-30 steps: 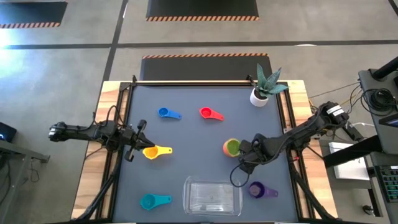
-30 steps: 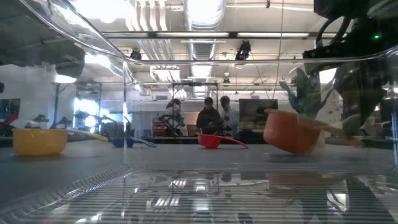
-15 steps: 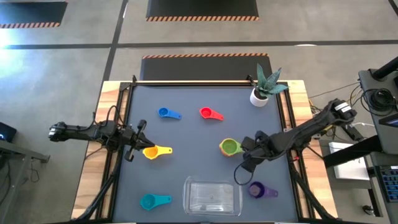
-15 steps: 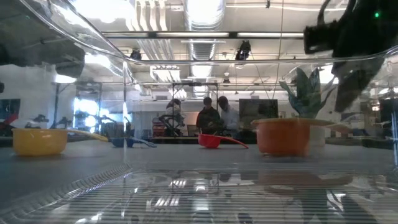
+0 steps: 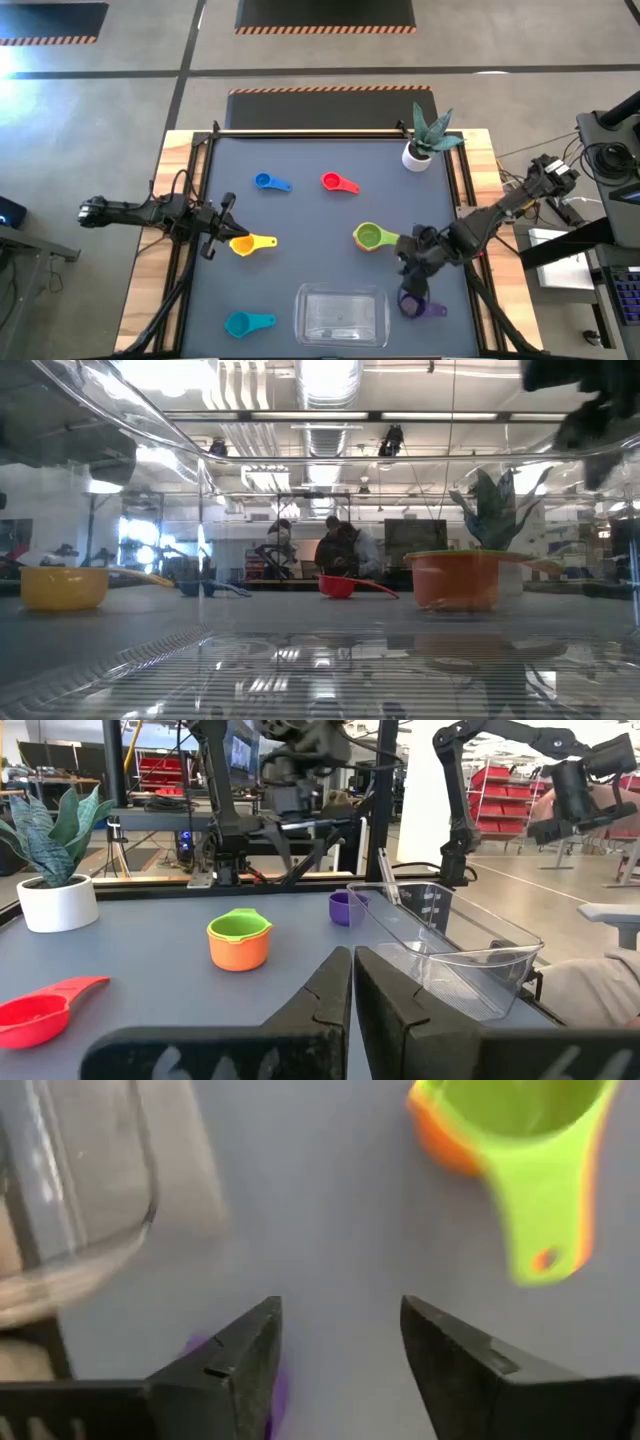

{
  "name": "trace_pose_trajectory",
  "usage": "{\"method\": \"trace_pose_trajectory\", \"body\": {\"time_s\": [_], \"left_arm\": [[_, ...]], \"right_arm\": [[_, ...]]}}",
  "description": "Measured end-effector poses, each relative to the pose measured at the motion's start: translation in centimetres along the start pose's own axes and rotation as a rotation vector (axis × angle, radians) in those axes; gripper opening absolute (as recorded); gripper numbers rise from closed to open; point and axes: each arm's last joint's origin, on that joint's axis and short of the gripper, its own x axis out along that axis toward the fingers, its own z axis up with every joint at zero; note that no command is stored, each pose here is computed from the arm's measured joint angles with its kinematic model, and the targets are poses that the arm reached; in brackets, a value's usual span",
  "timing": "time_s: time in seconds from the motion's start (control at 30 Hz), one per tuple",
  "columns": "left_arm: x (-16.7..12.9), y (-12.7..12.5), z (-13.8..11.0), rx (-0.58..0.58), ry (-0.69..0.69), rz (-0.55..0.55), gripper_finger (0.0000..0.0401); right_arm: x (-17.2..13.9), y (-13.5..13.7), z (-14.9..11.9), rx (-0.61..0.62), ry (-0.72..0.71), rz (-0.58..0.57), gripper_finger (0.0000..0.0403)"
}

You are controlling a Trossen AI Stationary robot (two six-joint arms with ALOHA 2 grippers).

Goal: Nest measuring cups in basket
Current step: Stack the purple measuring cup into the green measuring cup

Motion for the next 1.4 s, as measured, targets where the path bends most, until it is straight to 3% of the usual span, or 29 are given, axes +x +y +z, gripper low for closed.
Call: {"method": "trace_pose_trajectory", "body": {"time_s": [0.33,0.7,0.77,0.87,1.03,1.27,1.4], "left_arm": [[0.0,0.0,0.0,0.000,0.000,0.000,0.0000],[0.0,0.0,0.0,0.000,0.000,0.000,0.0000],[0.0,0.0,0.0,0.000,-0.001,0.000,0.0000],[0.0,0.0,0.0,0.000,0.000,0.000,0.0000],[0.0,0.0,0.0,0.000,-0.001,0.000,0.0000],[0.0,0.0,0.0,0.000,0.000,0.000,0.0000],[0.0,0.0,0.0,0.000,-0.001,0.000,0.0000]], "right_arm": [[0.8,3.2,-4.6,0.061,0.096,0.008,0.0248],[5.7,3.6,-6.1,0.016,0.204,-0.199,0.0255],[6.3,3.6,-6.1,0.017,0.243,-0.201,0.0240],[6.8,3.6,-6.1,-0.008,0.263,-0.209,0.0186],[5.9,3.7,-5.4,-0.063,0.248,-0.173,0.0034],[0.3,2.8,-1.7,-0.024,0.043,-0.238,0.0009],[-2.0,1.8,0.0,-0.013,0.004,-0.248,0.0009]]}}
